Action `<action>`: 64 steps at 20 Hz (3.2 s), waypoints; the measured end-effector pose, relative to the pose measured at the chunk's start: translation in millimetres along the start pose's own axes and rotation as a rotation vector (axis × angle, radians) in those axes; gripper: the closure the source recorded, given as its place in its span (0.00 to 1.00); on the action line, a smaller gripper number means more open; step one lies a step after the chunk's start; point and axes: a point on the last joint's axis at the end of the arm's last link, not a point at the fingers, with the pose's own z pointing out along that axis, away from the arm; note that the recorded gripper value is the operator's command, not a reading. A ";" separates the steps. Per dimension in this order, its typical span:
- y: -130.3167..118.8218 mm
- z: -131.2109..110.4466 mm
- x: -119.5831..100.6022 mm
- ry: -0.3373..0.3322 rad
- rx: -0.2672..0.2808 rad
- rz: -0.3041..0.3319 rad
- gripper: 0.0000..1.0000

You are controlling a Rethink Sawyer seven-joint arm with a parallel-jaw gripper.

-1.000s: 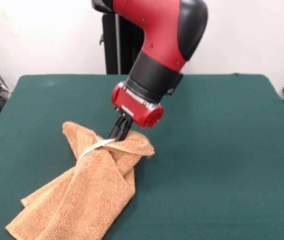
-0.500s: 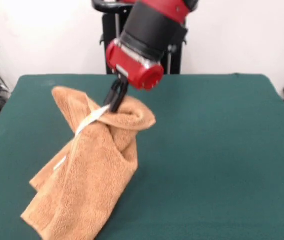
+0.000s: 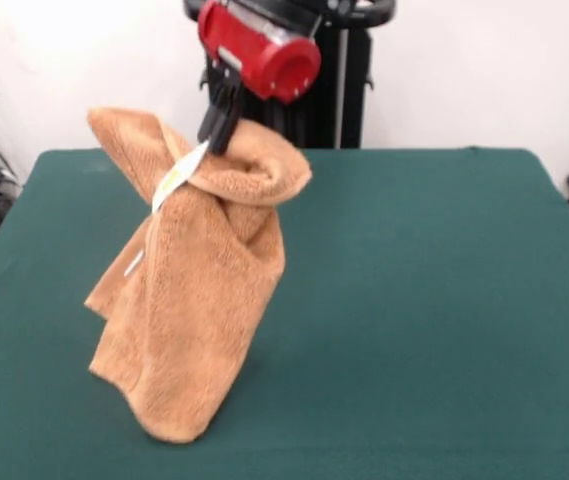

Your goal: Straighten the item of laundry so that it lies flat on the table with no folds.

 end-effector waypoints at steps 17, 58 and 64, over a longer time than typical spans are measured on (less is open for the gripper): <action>-147.8 -113.3 -160.7 0.219 0.121 0.199 1.00; -122.2 63.5 -92.6 0.180 -0.234 0.048 1.00; -121.2 98.3 -53.3 0.231 -0.245 -0.009 1.00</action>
